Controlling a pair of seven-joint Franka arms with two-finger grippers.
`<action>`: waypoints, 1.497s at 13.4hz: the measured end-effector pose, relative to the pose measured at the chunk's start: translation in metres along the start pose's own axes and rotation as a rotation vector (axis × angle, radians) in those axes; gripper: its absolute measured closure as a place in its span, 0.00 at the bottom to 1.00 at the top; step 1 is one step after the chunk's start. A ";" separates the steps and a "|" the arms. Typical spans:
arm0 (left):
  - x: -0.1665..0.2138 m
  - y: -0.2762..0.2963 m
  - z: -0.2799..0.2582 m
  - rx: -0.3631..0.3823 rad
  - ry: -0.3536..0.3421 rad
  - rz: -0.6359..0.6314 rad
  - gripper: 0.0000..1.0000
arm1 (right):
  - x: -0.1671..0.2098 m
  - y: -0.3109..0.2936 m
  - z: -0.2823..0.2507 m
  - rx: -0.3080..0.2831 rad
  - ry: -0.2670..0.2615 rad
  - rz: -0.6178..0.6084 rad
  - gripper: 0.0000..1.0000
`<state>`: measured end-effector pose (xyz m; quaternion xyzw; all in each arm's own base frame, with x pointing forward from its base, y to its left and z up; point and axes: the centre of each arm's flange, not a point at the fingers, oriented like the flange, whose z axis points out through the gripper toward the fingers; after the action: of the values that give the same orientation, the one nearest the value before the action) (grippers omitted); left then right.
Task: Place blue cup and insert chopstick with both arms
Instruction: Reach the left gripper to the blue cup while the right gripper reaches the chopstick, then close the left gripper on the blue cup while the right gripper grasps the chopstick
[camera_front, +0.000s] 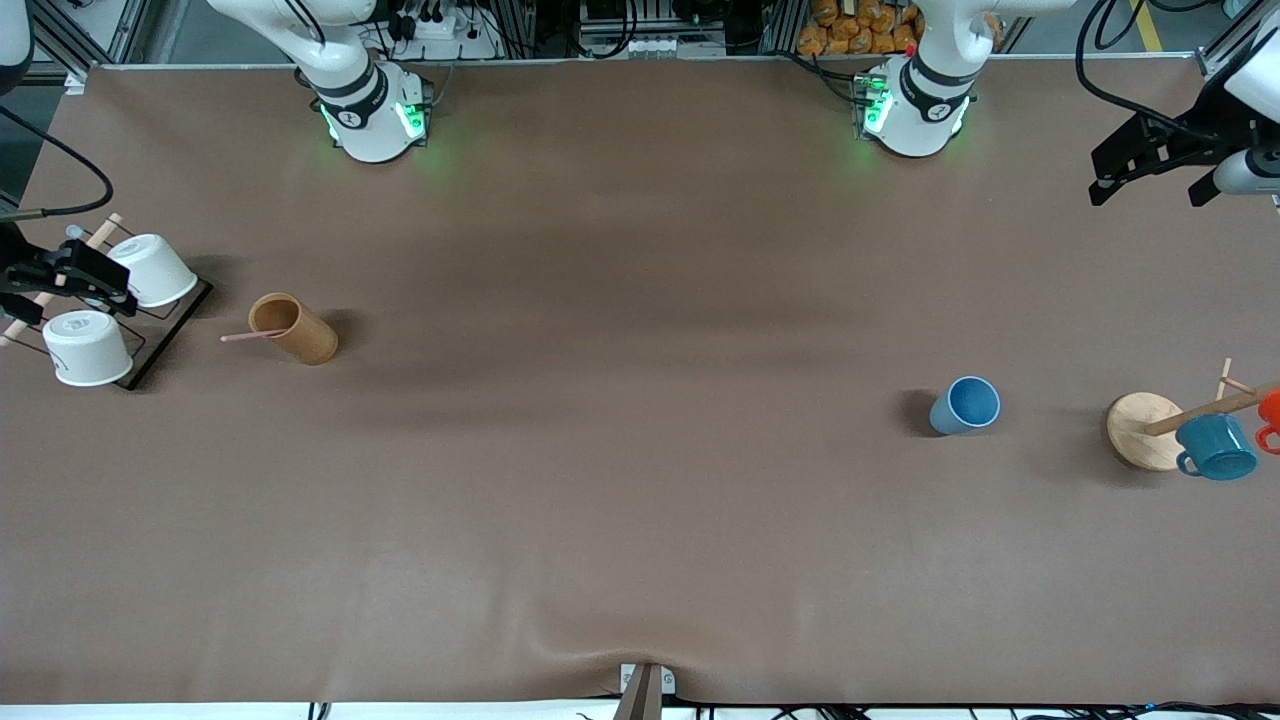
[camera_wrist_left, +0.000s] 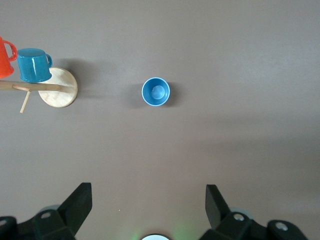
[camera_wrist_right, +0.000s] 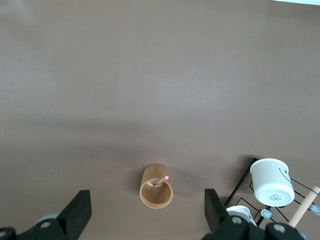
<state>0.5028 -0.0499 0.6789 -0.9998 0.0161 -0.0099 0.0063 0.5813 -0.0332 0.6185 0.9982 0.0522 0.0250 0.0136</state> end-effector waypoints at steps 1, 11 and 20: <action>0.000 0.000 0.000 0.000 0.000 0.000 0.00 | 0.000 0.000 0.000 0.000 0.000 0.000 0.00; 0.055 -0.018 0.121 0.017 -0.160 -0.037 0.00 | 0.000 0.011 0.041 0.008 -0.073 0.020 0.00; 0.071 -0.047 0.326 0.016 -0.012 -0.073 0.00 | -0.013 0.045 0.193 0.022 -0.149 0.078 0.00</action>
<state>0.5813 -0.0017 0.3550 -0.9997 -0.0207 -0.0041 0.0140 0.5830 -0.0836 0.4268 0.9987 0.0123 -0.0494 0.0056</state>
